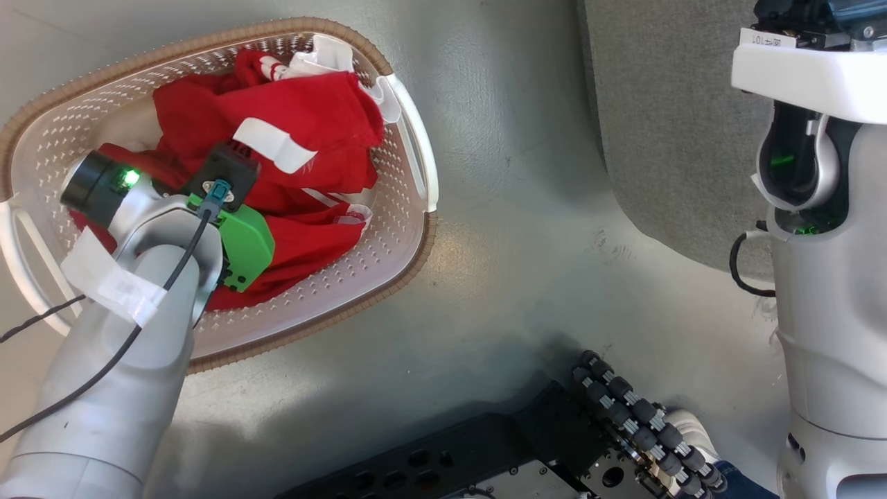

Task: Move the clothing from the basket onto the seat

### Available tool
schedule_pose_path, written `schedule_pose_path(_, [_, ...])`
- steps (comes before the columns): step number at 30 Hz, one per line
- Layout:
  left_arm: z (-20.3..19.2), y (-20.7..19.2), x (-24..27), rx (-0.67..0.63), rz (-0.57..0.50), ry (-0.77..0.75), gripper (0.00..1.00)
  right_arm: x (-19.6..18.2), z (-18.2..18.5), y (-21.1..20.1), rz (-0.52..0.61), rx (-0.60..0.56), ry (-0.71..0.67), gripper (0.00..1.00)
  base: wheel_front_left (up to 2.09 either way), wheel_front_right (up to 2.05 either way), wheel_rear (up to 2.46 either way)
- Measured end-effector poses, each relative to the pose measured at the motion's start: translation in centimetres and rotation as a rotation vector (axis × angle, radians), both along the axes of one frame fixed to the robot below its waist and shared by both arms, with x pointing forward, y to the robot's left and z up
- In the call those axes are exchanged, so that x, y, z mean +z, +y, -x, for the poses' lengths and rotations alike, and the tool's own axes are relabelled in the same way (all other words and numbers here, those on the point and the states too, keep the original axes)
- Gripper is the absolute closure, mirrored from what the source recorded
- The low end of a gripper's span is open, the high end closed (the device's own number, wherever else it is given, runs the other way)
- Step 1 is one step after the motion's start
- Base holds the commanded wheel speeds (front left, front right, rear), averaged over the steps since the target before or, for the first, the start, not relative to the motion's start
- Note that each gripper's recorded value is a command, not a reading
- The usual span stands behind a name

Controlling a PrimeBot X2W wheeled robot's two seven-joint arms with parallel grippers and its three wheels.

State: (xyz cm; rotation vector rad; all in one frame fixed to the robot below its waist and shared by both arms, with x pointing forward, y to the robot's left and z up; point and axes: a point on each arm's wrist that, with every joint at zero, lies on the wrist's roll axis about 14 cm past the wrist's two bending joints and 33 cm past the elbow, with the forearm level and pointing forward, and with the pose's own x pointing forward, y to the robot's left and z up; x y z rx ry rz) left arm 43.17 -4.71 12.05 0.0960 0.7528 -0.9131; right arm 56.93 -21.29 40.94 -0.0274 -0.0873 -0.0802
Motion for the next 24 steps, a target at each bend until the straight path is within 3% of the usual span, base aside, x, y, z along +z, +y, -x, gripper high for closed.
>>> schedule_pose_path(24, [-3.8,-0.9,8.6,0.123,0.140,-0.133,1.00,2.4,0.4,0.1,-0.004,-0.020,-0.018,0.00,0.00,0.00,0.00])
